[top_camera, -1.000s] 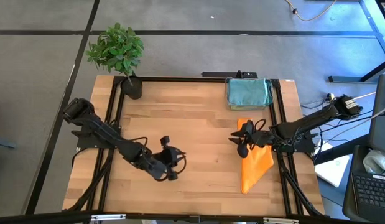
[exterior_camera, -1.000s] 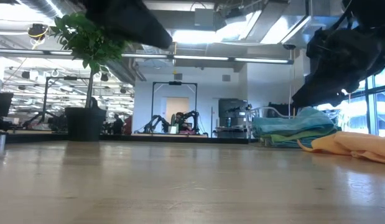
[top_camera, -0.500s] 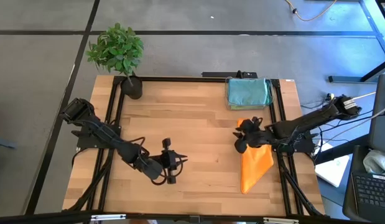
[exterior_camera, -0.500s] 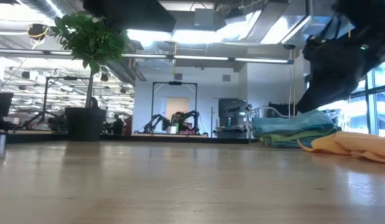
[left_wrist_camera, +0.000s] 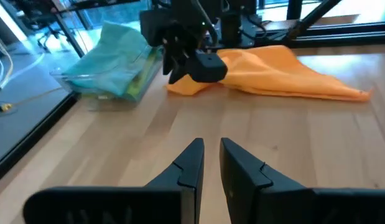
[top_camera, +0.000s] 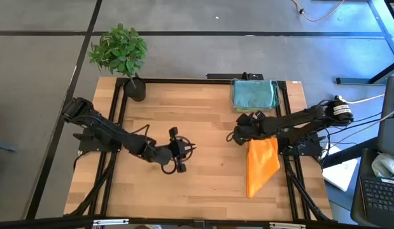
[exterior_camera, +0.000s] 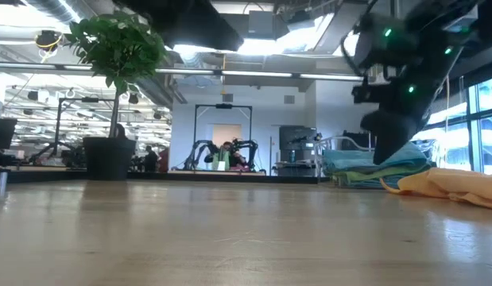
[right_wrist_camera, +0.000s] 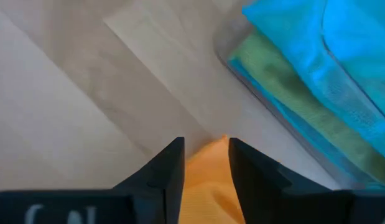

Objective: Fold microfiber towels
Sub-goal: Fold the orange microfiber towel

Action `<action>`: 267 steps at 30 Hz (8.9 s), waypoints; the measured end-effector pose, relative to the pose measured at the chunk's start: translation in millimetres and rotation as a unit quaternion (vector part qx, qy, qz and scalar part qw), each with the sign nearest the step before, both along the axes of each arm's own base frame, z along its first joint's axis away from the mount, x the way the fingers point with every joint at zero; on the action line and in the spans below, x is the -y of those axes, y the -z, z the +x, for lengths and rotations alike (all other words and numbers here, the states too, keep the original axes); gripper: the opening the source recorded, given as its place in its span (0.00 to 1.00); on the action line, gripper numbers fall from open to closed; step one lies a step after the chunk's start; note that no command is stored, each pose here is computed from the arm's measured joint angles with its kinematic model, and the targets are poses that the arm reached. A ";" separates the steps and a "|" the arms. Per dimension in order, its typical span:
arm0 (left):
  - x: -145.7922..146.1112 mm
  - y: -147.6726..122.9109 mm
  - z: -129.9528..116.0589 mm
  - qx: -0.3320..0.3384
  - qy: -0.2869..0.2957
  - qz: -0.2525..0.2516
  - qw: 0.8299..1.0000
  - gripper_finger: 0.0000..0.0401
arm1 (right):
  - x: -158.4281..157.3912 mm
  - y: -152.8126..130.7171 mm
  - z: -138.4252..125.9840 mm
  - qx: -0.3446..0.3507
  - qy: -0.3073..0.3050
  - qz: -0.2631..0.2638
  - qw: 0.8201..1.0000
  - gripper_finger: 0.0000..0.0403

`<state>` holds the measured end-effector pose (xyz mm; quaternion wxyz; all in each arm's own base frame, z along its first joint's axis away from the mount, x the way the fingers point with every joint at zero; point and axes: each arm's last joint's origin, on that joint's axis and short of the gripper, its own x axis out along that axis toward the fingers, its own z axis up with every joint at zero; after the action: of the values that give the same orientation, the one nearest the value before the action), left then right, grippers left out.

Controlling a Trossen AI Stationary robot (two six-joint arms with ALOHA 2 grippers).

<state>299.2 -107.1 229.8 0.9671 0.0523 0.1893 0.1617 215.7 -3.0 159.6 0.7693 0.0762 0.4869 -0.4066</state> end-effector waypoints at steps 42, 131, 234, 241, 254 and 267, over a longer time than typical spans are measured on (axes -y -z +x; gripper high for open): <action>-27.1 -26.2 -1.6 0.036 0.015 -0.032 0.999 0.11 | 26.5 28.2 3.5 0.028 -0.084 0.117 0.989 0.11; -10.6 -5.0 -3.5 -0.055 0.105 -0.001 0.993 0.22 | -94.0 -127.4 80.2 0.250 -0.412 -0.018 0.876 0.00; 19.2 -34.9 -27.9 0.012 0.112 0.063 0.992 0.34 | -78.2 -174.5 99.0 0.239 -0.498 0.016 0.834 0.00; 4.9 -25.3 -23.9 -0.025 0.083 0.040 0.995 0.40 | -72.8 -196.2 96.8 0.243 -0.504 -0.003 0.829 0.00; -9.7 0.3 -27.1 -0.085 0.115 -0.037 0.989 0.40 | -86.3 -242.4 84.9 0.266 -0.540 0.009 0.799 0.00; -20.4 29.2 -32.2 -0.068 0.237 -0.182 0.952 0.40 | -85.8 -248.7 78.9 0.241 -0.531 -0.008 0.812 0.00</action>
<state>267.0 -86.7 200.5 0.9556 -0.0703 0.2628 -0.1134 294.6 82.8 408.3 0.9587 -0.1046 0.2476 0.0927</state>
